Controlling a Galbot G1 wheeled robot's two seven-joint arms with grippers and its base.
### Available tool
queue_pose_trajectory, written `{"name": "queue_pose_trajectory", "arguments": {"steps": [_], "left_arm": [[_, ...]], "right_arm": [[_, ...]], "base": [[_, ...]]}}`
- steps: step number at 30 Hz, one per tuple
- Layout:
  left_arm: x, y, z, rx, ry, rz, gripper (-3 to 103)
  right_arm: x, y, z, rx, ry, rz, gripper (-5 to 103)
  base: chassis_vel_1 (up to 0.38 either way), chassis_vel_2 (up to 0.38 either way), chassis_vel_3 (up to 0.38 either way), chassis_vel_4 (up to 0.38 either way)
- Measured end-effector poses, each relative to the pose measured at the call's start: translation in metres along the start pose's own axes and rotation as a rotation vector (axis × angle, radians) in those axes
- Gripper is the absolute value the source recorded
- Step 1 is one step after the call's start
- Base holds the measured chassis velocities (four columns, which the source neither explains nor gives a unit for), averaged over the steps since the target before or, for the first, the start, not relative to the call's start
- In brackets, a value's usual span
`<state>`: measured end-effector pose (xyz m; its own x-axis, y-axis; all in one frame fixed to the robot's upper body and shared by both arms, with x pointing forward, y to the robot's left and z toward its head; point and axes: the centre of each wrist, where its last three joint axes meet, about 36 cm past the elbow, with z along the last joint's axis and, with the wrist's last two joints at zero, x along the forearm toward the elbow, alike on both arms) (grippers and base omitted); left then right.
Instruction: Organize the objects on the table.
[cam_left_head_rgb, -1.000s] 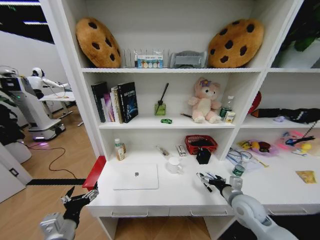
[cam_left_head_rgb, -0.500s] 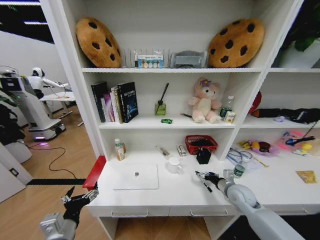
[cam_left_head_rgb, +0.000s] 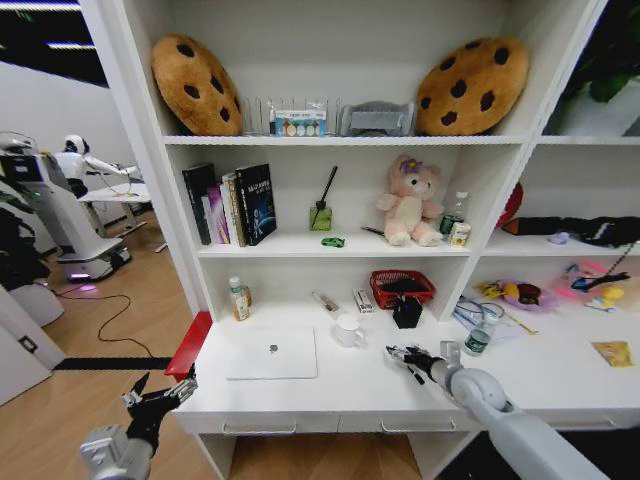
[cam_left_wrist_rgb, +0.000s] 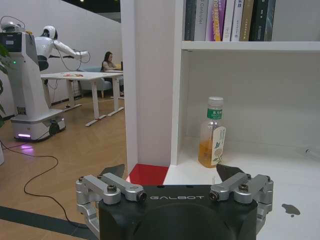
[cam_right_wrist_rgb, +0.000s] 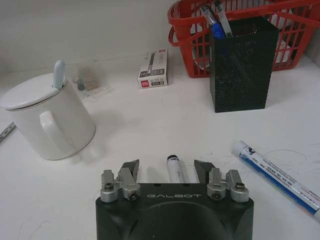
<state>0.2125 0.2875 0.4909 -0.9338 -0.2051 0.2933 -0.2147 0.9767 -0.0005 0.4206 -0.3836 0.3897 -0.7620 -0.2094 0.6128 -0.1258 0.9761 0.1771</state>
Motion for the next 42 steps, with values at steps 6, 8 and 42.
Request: {"name": "queue_pose_trajectory", "arguments": {"steps": [6,8,42], "left_arm": [[0.0,0.0,0.0,0.0,0.0,0.0,100],[0.0,0.0,0.0,0.0,0.0,0.0,100],[0.0,0.0,0.0,0.0,0.0,0.0,100]], "right_arm": [[0.0,0.0,0.003,0.004,0.009,-0.001,43],[0.0,0.0,0.004,0.006,0.012,0.0,32],[-0.022,-0.025,-0.045,0.214,-0.772,0.099,10]], "base": [[0.0,0.0,0.0,0.0],[0.0,0.0,0.0,0.0],[0.0,0.0,0.0,0.0]]}}
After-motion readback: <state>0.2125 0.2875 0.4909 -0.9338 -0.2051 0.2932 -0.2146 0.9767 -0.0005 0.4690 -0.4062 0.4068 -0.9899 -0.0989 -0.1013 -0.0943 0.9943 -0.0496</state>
